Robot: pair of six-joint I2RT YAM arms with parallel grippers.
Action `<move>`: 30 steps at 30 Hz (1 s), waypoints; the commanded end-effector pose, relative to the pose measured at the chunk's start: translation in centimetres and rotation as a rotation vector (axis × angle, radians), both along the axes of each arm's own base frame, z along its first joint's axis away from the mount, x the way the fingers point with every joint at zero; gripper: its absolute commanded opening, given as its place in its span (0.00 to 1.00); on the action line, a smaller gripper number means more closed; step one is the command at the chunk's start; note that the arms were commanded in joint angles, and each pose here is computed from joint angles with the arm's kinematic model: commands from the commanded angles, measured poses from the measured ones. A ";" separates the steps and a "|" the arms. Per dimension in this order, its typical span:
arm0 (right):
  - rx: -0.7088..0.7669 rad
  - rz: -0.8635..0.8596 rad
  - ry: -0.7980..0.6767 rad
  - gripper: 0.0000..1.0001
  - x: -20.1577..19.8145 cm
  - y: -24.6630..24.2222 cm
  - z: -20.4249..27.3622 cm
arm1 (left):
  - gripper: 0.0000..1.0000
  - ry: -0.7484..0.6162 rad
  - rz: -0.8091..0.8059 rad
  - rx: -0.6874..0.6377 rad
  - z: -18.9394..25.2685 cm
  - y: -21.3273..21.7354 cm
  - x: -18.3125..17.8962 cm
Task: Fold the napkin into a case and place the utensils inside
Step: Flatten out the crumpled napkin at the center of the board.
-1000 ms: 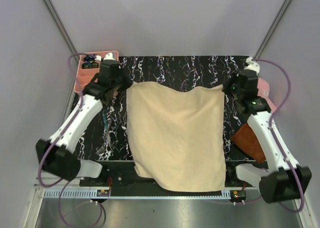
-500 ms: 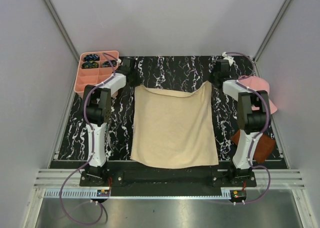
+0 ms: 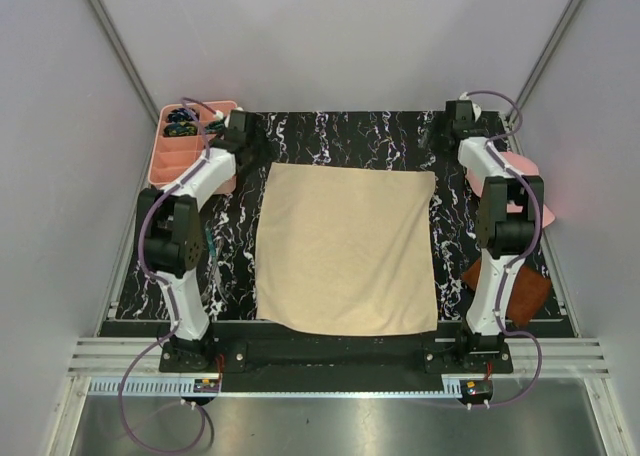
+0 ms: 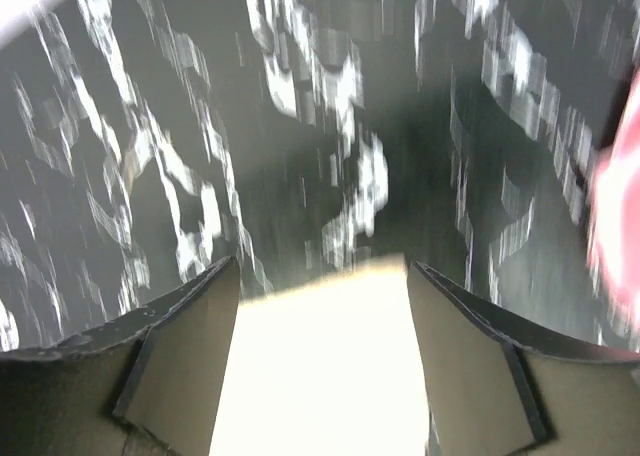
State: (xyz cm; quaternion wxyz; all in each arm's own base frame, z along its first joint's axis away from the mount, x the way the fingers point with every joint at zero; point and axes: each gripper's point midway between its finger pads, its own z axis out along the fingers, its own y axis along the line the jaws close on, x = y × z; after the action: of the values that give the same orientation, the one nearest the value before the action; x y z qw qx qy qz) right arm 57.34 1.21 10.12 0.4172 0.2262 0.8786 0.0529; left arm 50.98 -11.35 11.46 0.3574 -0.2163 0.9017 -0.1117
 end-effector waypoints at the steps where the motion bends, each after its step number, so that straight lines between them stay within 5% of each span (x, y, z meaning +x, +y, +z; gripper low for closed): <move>1: 0.085 0.034 0.147 0.72 -7.3 4.0 -0.3 | 0.69 -0.002 -0.091 -0.080 0.2 -5.4 -4.6; 6: 0.064 0.059 0.156 0.53 -9.7 4.9 -2.0 | 0.61 0.063 -0.168 -0.079 -3.4 -9.4 -8.7; 11: 0.031 0.097 0.142 0.40 -7.7 5.1 -3.4 | 0.57 0.091 -0.155 -0.117 -5.4 -10.0 -8.1; 22: 0.026 0.079 0.191 0.36 -3.9 5.4 -7.2 | 0.58 0.198 0.023 -0.269 -9.2 -8.6 -3.5; 26: 0.020 0.069 0.211 0.38 -2.2 5.3 -8.5 | 0.58 0.275 0.022 -0.418 -10.9 -9.7 -2.1; 30: 0.004 0.087 0.160 0.39 2.0 5.3 -7.4 | 0.58 0.250 -0.008 -0.428 -10.8 -10.0 -0.3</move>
State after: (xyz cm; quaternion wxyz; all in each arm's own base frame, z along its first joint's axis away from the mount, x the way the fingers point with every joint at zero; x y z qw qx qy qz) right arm 56.18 6.98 2.29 0.3293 0.2000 0.9206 0.0632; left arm 51.19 -20.99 3.39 0.2339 -0.2914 0.8877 -0.2689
